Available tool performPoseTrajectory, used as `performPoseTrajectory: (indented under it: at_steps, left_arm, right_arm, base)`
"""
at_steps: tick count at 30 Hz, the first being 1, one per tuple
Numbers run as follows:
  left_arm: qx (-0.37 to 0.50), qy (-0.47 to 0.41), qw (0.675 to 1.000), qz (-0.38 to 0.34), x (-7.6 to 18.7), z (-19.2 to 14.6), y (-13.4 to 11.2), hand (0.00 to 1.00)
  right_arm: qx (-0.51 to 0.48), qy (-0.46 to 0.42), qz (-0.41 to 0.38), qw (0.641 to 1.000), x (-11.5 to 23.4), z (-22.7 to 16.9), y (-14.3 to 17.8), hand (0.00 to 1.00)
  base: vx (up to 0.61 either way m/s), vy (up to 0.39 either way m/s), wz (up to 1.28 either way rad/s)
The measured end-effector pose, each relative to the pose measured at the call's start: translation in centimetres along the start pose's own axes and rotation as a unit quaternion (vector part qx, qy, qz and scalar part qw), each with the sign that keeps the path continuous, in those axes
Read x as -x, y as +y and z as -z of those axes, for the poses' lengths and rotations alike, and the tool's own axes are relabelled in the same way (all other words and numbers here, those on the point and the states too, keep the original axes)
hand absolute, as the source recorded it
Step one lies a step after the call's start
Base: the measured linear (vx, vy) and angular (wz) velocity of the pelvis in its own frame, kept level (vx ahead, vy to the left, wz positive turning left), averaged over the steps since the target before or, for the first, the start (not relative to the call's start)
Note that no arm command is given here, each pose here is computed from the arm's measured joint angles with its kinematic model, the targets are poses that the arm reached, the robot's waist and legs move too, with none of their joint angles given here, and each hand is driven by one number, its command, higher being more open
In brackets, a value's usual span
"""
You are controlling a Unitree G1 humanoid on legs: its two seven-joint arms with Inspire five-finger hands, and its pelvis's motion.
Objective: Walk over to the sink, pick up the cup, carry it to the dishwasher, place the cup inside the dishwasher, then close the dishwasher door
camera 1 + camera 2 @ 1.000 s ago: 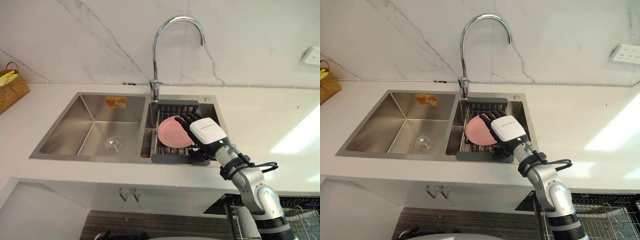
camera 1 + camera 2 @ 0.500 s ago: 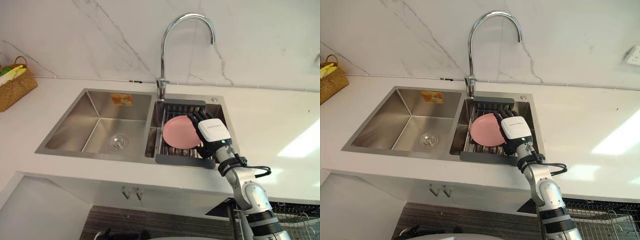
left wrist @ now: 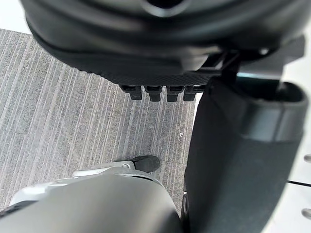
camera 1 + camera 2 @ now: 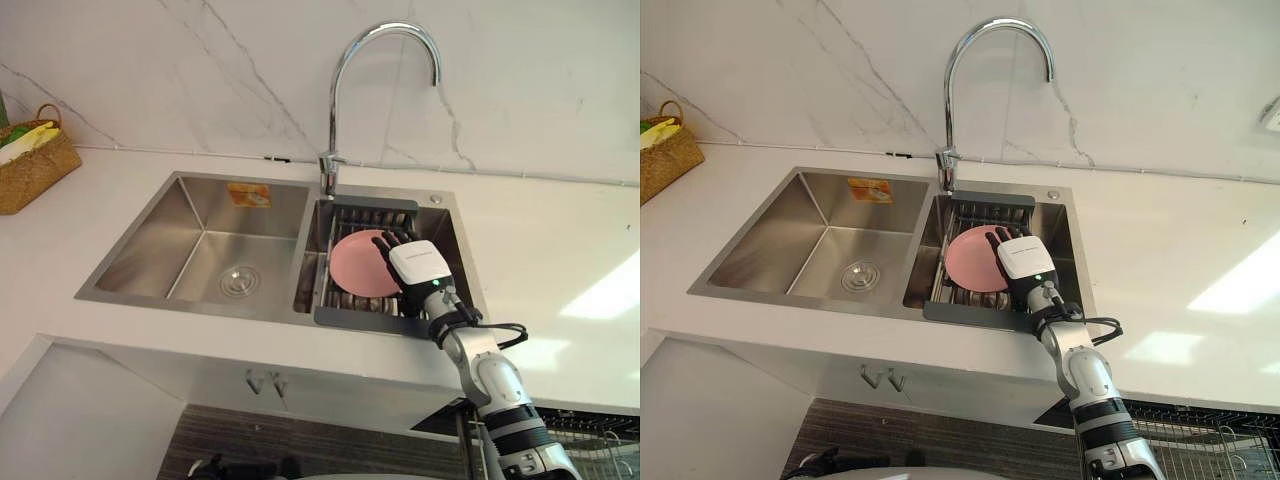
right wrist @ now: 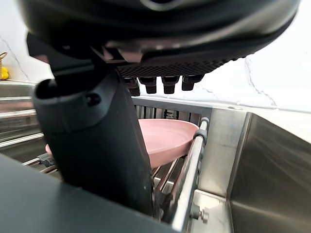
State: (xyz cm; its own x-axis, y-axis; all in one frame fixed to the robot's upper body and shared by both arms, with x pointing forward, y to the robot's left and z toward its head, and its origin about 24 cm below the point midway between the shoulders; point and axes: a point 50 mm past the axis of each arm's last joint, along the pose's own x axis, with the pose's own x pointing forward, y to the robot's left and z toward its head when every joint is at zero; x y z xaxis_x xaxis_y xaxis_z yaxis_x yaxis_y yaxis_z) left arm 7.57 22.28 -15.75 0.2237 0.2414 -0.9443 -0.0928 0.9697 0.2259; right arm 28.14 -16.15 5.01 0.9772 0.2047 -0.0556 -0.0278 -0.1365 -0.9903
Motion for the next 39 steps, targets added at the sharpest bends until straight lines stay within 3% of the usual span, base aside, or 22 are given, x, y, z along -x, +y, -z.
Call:
performPoseTrajectory:
  at_steps: [17, 26, 27, 39]
  left_arm:
    - [0.001, -0.011, 1.0, -0.02, -0.2, 0.1, 0.2, 1.0]
    - [0.002, -0.015, 1.0, -0.023, -0.2, 0.2, 0.3, 1.0]
    - [0.002, -0.015, 1.0, -0.023, -0.2, 0.2, 0.3, 1.0]
    - [0.002, -0.015, 1.0, -0.023, -0.2, 0.2, 0.3, 1.0]
  right_arm:
    - [0.009, 0.051, 0.149, 0.988, 0.6, 0.3, 1.5, 1.0]
    - [0.008, 0.053, 0.182, 0.982, 0.8, 0.2, 1.6, 1.0]
    - [0.007, 0.046, 0.182, 0.982, 0.7, 0.1, 1.6, 0.0]
    - [0.013, -0.014, 0.174, 0.985, 0.6, -0.5, 1.5, 0.0]
  base:
    - [0.0, -0.002, 0.02]
    - [0.0, 0.0, 0.0]
    - [0.0, 0.0, 0.0]
    - [0.0, 0.0, 0.0]
